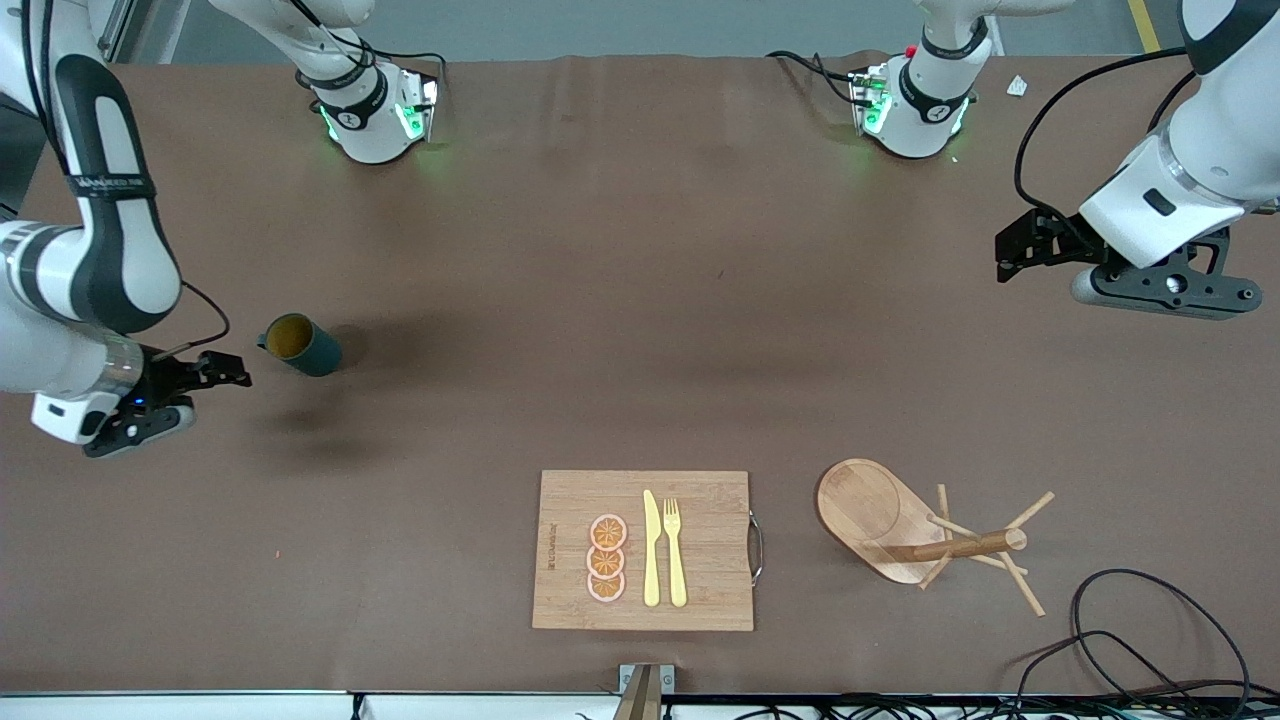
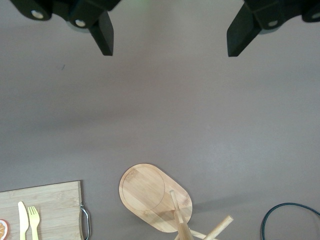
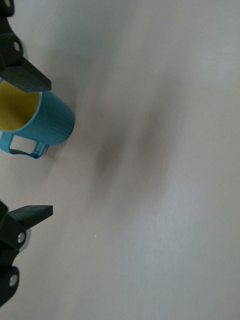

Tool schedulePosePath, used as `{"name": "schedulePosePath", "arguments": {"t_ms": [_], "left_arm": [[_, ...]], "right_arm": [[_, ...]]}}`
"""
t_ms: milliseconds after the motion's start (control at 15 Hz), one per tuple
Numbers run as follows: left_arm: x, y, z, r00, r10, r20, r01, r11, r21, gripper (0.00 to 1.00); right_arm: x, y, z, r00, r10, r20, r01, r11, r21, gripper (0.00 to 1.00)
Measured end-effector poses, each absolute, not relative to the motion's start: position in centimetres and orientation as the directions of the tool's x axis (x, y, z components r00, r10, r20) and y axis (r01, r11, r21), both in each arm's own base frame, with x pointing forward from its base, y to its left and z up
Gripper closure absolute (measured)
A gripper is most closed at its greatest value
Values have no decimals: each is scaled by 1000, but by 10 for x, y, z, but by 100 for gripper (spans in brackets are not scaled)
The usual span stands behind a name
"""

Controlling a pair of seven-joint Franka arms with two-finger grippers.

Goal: Pass cup and hang on rack
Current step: 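Lower the right gripper and grasp the teal mug rim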

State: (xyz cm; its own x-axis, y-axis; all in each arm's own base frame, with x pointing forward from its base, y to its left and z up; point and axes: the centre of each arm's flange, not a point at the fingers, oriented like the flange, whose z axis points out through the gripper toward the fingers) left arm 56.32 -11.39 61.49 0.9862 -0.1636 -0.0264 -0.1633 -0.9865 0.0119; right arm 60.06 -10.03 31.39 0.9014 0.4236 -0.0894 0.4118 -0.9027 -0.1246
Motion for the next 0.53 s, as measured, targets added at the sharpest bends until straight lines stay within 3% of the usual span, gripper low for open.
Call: {"name": "schedulePosePath", "arguments": {"t_ms": [532], "left_arm": [[565, -110, 619, 988, -157, -8, -157, -988, 12, 0]], "right_arm": [[558, -98, 288, 840, 535, -86, 521, -841, -147, 0]]}}
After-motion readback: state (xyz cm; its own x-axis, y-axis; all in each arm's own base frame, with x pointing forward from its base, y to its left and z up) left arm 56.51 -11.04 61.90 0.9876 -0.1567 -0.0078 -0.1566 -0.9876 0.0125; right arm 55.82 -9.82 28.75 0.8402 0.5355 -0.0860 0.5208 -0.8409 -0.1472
